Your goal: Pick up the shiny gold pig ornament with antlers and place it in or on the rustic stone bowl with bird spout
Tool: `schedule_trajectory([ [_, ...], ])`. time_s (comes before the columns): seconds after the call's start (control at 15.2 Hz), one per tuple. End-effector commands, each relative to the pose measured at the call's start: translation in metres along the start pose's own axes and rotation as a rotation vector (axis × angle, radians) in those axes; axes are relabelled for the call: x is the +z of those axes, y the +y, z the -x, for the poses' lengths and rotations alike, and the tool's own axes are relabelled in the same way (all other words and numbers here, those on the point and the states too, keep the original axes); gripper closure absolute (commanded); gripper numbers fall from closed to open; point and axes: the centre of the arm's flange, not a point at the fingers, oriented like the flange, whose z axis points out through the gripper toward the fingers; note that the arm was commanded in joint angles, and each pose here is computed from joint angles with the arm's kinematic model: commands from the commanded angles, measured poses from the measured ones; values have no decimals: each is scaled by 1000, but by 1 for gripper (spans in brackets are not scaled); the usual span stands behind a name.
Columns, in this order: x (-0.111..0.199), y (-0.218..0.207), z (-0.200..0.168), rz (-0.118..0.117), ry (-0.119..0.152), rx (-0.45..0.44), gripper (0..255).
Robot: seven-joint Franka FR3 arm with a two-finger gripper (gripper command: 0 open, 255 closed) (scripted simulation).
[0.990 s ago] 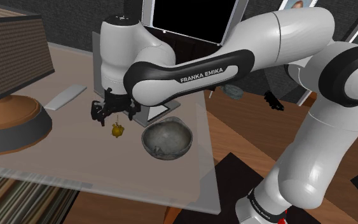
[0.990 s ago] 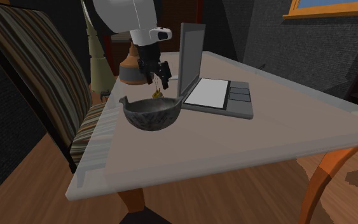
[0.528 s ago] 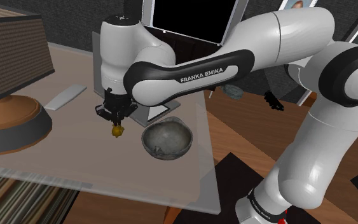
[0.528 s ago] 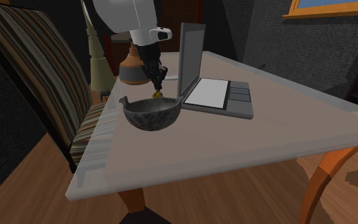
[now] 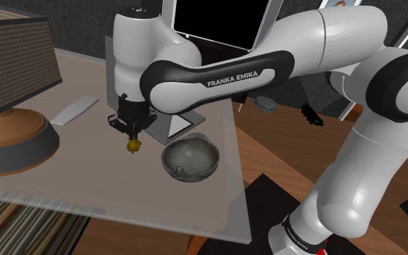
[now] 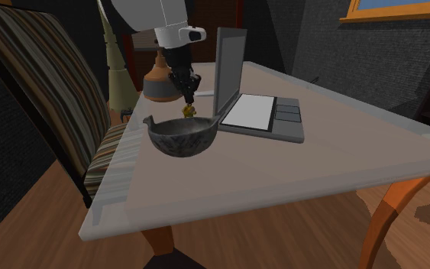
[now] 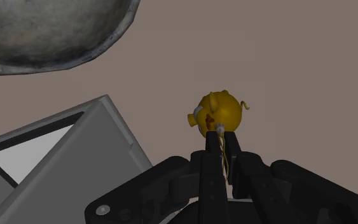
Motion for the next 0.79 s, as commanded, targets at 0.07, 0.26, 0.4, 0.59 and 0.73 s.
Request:
schedule_trajectory([
  [0.07, -15, 1, -3, 0, 0, 0, 255],
  [0.26, -31, 1, -6, 0, 0, 0, 255],
  [0.4, -41, 1, -8, 0, 0, 0, 255],
  [0.59, -57, 2, -12, 0, 0, 0, 255],
  [0.73, -67, 2, -14, 0, 0, 0, 255],
])
